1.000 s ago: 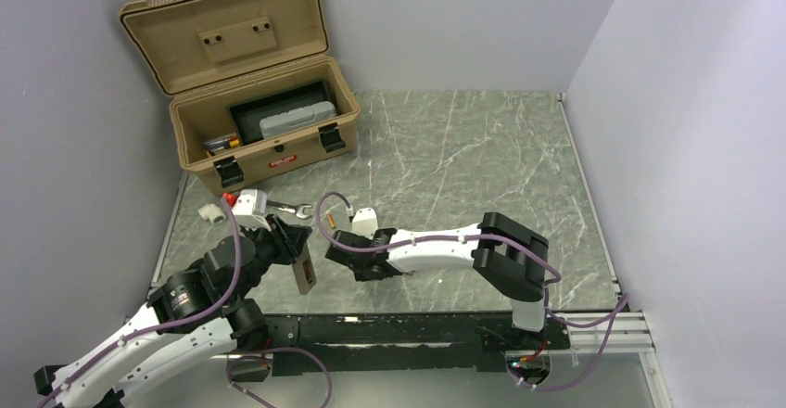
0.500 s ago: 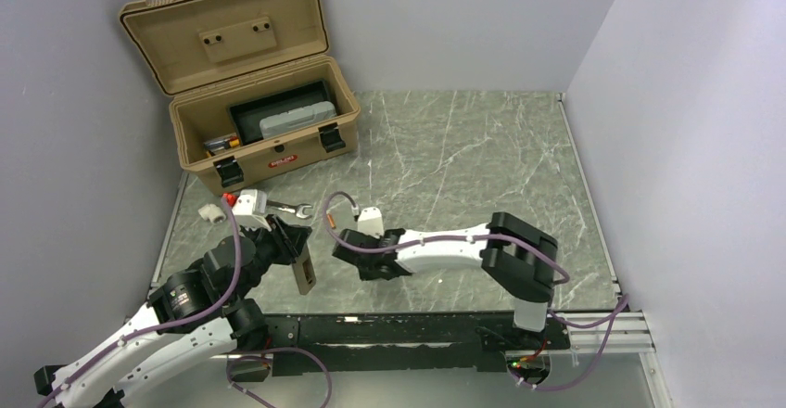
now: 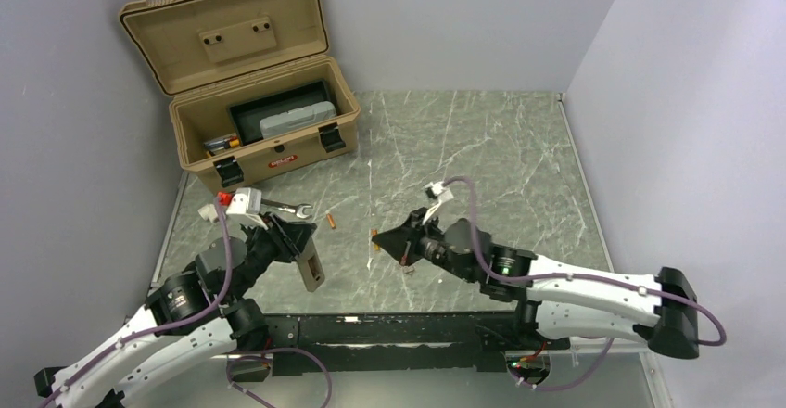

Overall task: Load the batteries into the remote control
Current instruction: Pick up the battery from the center of the board.

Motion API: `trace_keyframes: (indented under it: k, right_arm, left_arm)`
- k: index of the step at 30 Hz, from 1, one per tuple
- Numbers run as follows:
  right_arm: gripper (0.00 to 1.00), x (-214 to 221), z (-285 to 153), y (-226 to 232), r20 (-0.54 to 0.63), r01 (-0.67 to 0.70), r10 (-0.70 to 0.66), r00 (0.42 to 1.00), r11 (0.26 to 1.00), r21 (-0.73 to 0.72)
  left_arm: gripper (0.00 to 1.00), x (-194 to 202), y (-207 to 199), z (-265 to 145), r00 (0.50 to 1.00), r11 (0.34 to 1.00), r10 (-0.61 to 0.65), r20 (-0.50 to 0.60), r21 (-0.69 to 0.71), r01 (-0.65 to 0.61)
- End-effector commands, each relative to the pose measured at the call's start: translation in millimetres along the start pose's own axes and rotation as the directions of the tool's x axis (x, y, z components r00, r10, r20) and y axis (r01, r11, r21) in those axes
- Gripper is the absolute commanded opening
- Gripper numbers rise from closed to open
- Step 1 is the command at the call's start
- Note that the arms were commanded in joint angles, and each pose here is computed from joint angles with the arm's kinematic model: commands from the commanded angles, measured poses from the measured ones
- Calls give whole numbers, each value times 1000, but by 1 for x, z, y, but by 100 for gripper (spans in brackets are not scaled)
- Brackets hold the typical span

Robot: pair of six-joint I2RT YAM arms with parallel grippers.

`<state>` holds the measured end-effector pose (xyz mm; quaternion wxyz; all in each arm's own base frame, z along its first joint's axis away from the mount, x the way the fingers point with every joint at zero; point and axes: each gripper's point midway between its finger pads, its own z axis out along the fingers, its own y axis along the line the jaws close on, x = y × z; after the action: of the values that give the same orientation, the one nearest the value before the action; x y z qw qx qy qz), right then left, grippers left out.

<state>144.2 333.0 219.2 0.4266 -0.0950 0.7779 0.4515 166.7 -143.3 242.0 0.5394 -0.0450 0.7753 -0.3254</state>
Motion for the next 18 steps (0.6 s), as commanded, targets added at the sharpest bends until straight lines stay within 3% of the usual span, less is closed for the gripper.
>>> trace_keyframes:
  k: [1, 8, 18]
  right_arm:
    - [0, -43, -27, 50, 152, 72, -35, 988, 968, -242]
    - [0, -62, -65, 73, 222, 151, -69, 973, 914, -378]
    - [0, -59, -88, 88, 274, 261, -138, 952, 835, -485]
  left_arm:
    - [0, -18, -42, 4, 997, 985, -70, 34, 160, 64]
    - [0, -18, -87, 19, 997, 947, -83, 2, 312, 78]
    - [0, -32, -121, 14, 985, 868, -170, 38, 479, 132]
